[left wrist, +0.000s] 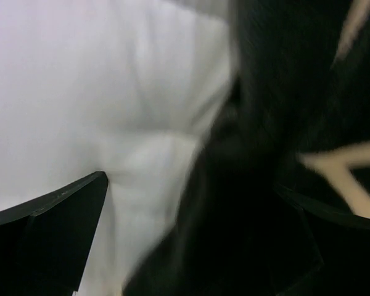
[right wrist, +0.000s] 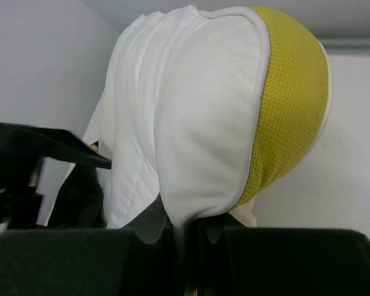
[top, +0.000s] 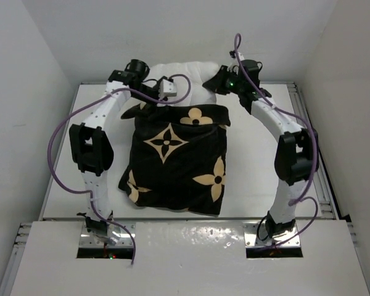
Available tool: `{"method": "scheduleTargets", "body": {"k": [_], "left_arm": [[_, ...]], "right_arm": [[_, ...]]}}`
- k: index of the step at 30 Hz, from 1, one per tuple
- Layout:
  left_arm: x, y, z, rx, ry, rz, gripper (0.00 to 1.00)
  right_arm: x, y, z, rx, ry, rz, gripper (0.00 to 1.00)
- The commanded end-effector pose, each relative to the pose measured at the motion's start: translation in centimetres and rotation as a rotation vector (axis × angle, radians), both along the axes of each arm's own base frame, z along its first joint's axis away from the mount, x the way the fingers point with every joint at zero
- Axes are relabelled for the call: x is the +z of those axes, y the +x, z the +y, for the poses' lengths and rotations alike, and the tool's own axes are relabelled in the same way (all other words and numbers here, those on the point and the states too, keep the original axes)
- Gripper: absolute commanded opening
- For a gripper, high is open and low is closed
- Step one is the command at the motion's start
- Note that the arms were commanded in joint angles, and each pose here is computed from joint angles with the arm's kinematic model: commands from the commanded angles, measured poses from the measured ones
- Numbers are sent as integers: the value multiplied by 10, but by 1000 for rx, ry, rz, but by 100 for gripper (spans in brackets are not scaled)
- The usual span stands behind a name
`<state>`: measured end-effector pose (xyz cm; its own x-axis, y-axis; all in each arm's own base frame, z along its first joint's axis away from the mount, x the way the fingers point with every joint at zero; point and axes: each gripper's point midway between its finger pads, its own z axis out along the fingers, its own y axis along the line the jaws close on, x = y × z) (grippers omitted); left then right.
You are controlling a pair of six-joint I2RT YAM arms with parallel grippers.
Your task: Put the pillow into the pillowcase
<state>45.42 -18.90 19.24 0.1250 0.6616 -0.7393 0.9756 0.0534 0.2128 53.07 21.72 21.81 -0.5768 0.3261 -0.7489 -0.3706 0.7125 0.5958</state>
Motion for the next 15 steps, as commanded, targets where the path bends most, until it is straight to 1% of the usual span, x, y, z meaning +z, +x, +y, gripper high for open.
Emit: {"method": "scheduleTargets", "body": {"k": [1, 2, 3, 4, 5, 6, 7, 8, 10, 11, 12, 13, 14, 15], "left_arm": [[6, 5, -18, 13, -58, -41, 100], [3, 8, -19, 63, -65, -16, 98], [9, 18, -26, 76, -72, -62, 83], [11, 20, -27, 102, -70, -61, 64], [25, 26, -28, 132, -68, -84, 42], [35, 26, -29, 127, -69, -100, 0], [43, 19, -29, 123, -70, -81, 0], [77, 18, -29, 123, -96, -141, 0], [115, 13, -29, 140, -140, -182, 0], [151, 9, -31, 161, -200, -216, 0], [182, 3, -30, 170, -244, -261, 0], [209, 0, -31, 177, -292, -309, 0], [248, -14, -33, 182, -364, -346, 0], [275, -17, -33, 183, -413, -410, 0]], "right_arm": [[63, -28, 25, 119, -60, -237, 0], [66, -31, 26, 129, -82, -260, 0], [67, -38, 31, 148, -96, -264, 0], [73, -43, 34, 158, -105, -279, 0], [85, -49, 34, 163, -115, -314, 0], [90, -54, 33, 164, -115, -323, 0], [109, -61, 31, 160, -107, -360, 0], [117, -64, 28, 157, -108, -385, 0], [135, -75, 28, 164, -113, -441, 0], [144, -80, 28, 166, -119, -471, 0], [164, -93, 29, 179, -133, -538, 0], [172, -99, 30, 188, -142, -571, 0], [183, -106, 32, 199, -150, -606, 0], [200, -122, 38, 237, -174, -669, 0]]}}
